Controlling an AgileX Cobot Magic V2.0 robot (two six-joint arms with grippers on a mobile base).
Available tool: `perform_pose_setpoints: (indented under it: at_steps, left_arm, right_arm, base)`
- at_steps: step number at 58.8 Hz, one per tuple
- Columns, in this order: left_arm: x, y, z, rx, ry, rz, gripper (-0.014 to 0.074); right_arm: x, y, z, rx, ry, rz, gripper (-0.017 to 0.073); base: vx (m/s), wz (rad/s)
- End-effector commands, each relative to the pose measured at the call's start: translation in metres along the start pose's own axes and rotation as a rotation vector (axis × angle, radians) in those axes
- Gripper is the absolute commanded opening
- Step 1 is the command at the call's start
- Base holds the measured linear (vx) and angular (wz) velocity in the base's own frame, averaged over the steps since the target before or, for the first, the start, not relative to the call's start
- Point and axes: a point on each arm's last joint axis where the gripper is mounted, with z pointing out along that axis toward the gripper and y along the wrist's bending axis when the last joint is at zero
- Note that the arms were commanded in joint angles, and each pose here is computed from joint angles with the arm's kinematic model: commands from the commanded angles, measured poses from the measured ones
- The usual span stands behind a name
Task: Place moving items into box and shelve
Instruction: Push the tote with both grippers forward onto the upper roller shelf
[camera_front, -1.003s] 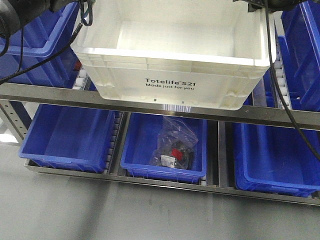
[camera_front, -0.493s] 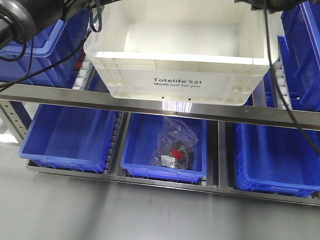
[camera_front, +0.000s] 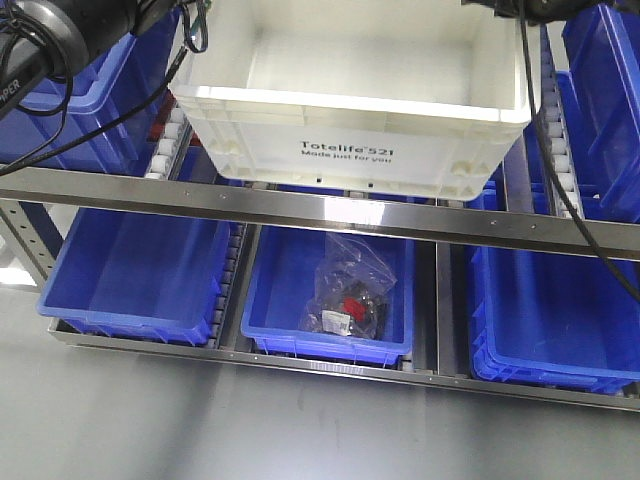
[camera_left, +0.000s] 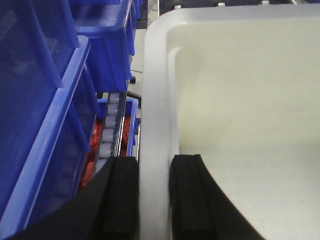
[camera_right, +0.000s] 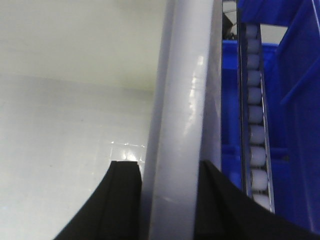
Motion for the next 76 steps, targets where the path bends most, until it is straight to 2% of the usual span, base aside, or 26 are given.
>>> perform_pose_setpoints:
  at_steps: [1, 15, 22, 33, 54, 60, 67, 76]
  left_arm:
    - [-0.059, 0.004, -0.034, 0.067, -0.248, 0.024, 0.0002]
    - [-0.043, -0.003, -0.017, 0.099, -0.244, 0.036, 0.0002]
    - [-0.038, 0.001, -0.01, 0.097, -0.238, 0.036, 0.0002]
    - [-0.041, 0.009, -0.009, 0.108, -0.274, 0.028, 0.0002]
    - [-0.044, 0.008, -0.01, 0.133, -0.304, 0.023, 0.0006]
    - [-0.043, 0.008, -0.01, 0.141, -0.296, -0.022, 0.0025]
    - [-0.043, 0.008, -0.01, 0.143, -0.285, -0.05, 0.0082]
    - [-0.041, 0.009, -0.009, 0.129, -0.266, -0.052, 0.0247]
  right_arm:
    - [-0.047, -0.014, -0.044, 0.009, -0.296, -0.026, -0.0002]
    - [-0.041, -0.025, -0.024, 0.025, -0.283, -0.015, -0.0002]
    - [-0.038, -0.024, -0.017, 0.02, -0.283, -0.015, -0.0002]
    - [-0.038, -0.023, -0.014, 0.014, -0.295, -0.018, -0.0002]
    - [-0.037, -0.024, -0.014, 0.018, -0.286, -0.021, 0.0015]
    - [-0.037, -0.024, -0.014, 0.02, -0.284, -0.027, 0.0053]
    - [-0.037, -0.024, -0.014, 0.02, -0.284, -0.027, 0.0134]
    - [-0.034, -0.024, -0.013, 0.028, -0.259, -0.026, 0.0293]
  base:
    - [0.0, 0.0]
    - [0.0, 0.0]
    - [0.0, 0.0]
    - [0.0, 0.0]
    - [0.0, 0.0]
    - [0.0, 0.0]
    - [0.0, 0.0]
    - [0.0, 0.0]
